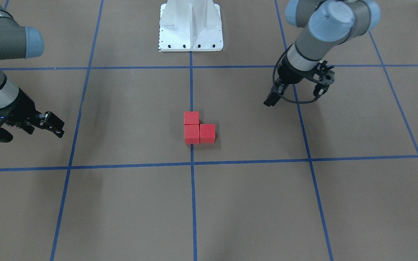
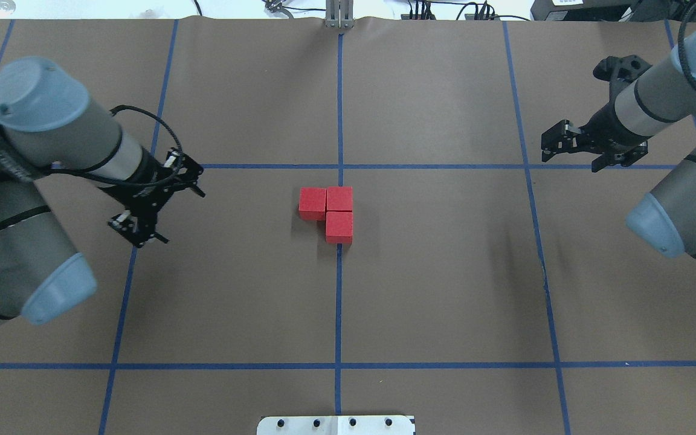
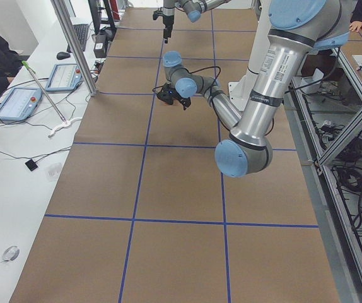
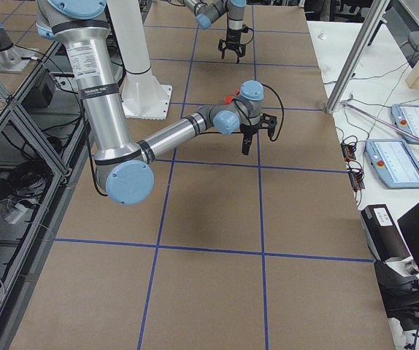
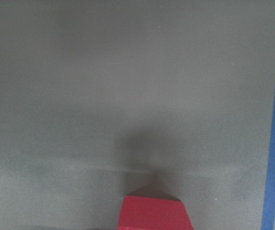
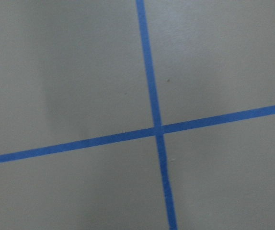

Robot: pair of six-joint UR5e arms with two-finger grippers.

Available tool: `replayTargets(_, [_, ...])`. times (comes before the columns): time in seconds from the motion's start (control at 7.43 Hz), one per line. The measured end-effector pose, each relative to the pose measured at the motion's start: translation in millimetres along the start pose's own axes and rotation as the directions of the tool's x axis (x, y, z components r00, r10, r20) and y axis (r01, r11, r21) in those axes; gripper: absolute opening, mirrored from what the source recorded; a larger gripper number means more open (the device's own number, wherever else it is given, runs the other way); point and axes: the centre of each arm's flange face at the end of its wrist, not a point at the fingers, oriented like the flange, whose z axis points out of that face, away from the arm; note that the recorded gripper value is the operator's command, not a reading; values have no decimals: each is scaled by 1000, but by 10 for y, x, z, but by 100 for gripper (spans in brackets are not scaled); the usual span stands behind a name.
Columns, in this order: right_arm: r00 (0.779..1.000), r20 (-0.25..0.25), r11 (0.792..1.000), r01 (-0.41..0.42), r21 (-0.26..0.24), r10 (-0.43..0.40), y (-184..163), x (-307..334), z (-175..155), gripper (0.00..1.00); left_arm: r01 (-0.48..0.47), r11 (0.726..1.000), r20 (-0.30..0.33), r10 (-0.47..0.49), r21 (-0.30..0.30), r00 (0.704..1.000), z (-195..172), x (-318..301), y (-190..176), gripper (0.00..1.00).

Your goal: Form red blocks into L shape at center

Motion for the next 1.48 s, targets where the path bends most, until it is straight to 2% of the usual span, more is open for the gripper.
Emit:
replayTargets(0.13, [999,-10,999,47,1,-47,-117,420,-121,99,-198,979,13,198,42,980,-229,-484,-414,100])
replayTargets(0.27, [996,-7,996,86,-6,-86,-222,915,-283,99,-388,917,45,386,91,921,-496,-916,-899,100])
replayTargets(0.4, [993,1,993,114,-7,-114,-280,1433,-455,99,-528,840,89,520,129,849,-739,-1256,-1396,100])
replayTargets(0.54, [990,1,990,138,-5,-138,-272,1888,-572,99,-621,773,119,609,133,784,-935,-1549,-1925,100])
replayTargets(0.81, [980,-20,980,198,-16,-199,-304,2570,-675,99,-722,682,114,713,114,692,-1229,-2086,-2841,100])
replayTargets(0.94, [975,-27,975,222,-31,-223,-398,2730,-748,99,-736,665,115,728,127,676,-1356,-2287,-3146,100])
replayTargets(1.08, [972,-29,972,230,-41,-231,-494,2768,-846,99,-732,666,113,724,143,681,-1465,-2410,-3323,100])
replayTargets(1.48, [972,-33,971,231,-57,-233,-546,2829,-905,99,-713,681,110,706,166,700,-1597,-2503,-3419,100])
